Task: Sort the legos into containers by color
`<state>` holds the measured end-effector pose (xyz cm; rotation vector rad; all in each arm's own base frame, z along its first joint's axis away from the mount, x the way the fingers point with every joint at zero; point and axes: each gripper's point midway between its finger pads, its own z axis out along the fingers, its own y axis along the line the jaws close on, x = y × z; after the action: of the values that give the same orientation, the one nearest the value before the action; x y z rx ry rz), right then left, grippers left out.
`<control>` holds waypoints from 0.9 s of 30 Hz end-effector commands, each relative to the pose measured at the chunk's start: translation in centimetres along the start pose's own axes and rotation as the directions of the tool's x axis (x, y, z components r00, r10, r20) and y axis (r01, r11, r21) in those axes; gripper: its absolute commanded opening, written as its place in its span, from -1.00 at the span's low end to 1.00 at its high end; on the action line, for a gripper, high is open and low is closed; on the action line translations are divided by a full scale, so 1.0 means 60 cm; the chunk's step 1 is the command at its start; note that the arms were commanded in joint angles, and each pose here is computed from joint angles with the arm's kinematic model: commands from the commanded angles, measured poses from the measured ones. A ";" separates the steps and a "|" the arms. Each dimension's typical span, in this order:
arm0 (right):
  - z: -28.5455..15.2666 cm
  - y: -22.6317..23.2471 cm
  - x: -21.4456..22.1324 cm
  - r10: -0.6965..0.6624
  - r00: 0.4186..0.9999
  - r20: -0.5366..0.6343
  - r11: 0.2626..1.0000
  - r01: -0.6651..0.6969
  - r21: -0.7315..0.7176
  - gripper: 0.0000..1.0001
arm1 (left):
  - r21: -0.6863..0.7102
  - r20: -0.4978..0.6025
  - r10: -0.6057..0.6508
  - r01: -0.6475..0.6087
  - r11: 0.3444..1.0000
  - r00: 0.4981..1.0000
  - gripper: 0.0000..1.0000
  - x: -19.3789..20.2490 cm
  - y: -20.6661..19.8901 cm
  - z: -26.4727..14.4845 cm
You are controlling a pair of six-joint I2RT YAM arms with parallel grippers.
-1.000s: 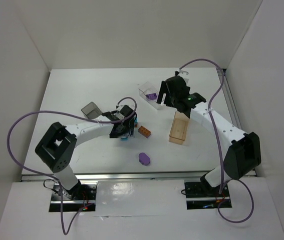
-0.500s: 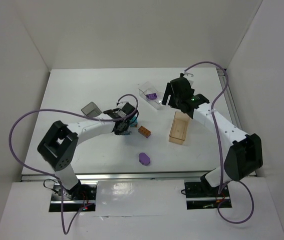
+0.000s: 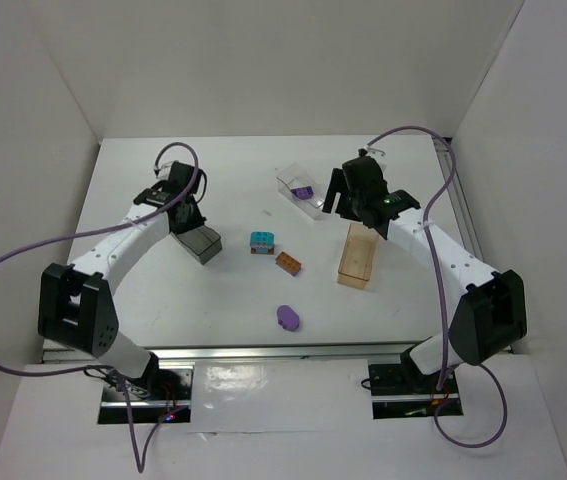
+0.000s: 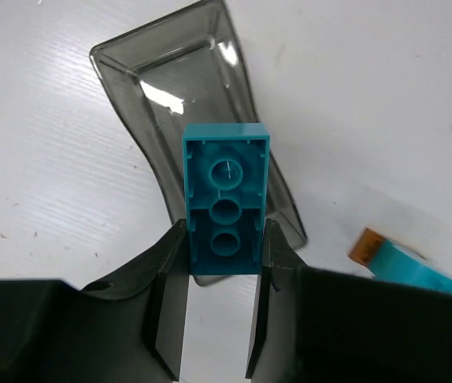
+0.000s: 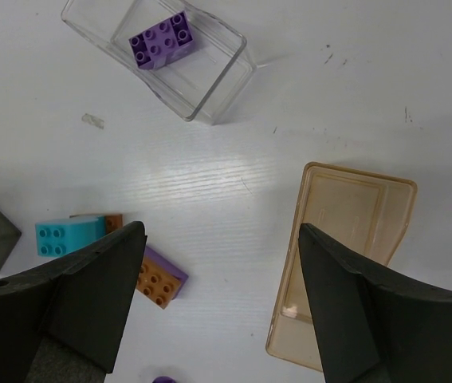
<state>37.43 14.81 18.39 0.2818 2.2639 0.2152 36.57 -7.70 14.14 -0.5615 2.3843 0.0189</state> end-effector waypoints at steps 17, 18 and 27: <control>-0.022 -0.009 0.001 -0.016 1.000 0.019 1.000 0.017 -0.018 0.69 | 0.350 0.056 0.354 -0.351 0.869 0.933 0.91 0.004 -0.100 -0.042; -0.017 -0.010 0.005 -0.019 1.000 0.010 1.000 0.019 -0.013 0.69 | 0.460 0.126 0.431 -0.438 0.772 0.893 1.00 0.013 -0.134 -0.059; -0.020 -0.009 0.011 -0.020 1.000 -0.001 0.999 0.020 -0.028 0.71 | 0.564 0.223 0.516 -0.541 0.624 0.827 1.00 0.060 -0.228 -0.045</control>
<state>36.18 14.66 17.70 0.2507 2.2878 0.2267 36.88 -19.59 16.16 0.3435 2.3073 -0.3947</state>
